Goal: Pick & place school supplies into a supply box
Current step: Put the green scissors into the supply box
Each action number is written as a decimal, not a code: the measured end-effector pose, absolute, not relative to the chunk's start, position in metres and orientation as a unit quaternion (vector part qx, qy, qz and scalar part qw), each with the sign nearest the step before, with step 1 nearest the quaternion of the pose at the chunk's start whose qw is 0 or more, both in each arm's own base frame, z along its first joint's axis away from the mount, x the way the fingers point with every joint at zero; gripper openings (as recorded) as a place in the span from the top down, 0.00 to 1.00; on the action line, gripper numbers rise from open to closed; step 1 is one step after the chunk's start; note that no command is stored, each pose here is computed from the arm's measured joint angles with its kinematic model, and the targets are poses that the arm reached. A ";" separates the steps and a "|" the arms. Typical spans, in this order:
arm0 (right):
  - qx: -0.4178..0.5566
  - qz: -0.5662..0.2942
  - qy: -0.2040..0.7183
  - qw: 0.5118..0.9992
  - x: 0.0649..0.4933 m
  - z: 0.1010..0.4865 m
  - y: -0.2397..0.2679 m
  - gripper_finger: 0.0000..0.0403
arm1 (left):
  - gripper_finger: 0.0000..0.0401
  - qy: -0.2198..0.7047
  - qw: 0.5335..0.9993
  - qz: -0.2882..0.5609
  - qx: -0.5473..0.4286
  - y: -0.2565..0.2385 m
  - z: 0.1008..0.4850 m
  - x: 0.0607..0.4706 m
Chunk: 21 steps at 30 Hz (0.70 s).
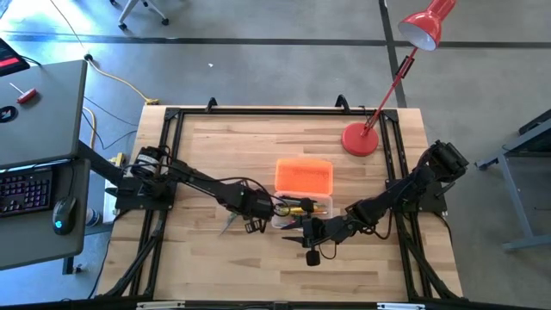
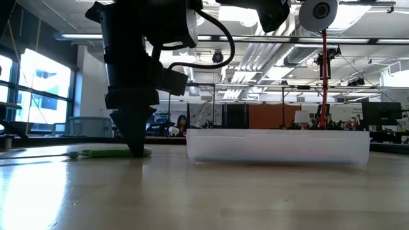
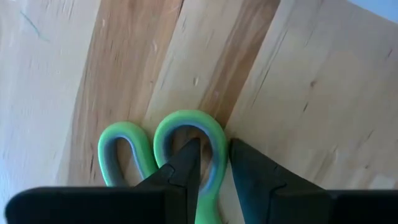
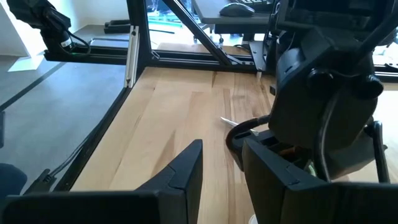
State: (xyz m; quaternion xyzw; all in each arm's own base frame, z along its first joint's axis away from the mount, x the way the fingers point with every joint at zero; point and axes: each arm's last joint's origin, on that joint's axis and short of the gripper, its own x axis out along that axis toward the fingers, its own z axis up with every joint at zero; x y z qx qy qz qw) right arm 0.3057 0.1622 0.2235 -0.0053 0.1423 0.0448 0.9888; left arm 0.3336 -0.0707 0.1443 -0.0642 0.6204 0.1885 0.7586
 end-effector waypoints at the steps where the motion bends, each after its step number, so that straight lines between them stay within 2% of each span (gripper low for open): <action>1: -0.005 0.045 0.142 0.989 0.306 0.223 0.162 0.77 | 0.69 0.621 0.759 0.188 -0.064 -0.071 0.144 0.334; 9: -0.005 0.045 0.142 0.989 0.306 0.224 0.162 0.77 | 0.72 0.609 0.773 0.161 -0.071 -0.073 0.144 0.338; 16: 0.036 0.072 0.148 0.986 0.305 0.225 0.164 0.77 | 0.96 0.591 0.786 0.159 -0.082 -0.074 0.145 0.342; 21: 0.065 0.108 0.129 0.984 0.292 0.249 0.162 0.77 | 0.91 0.587 0.790 0.156 -0.081 -0.086 0.153 0.342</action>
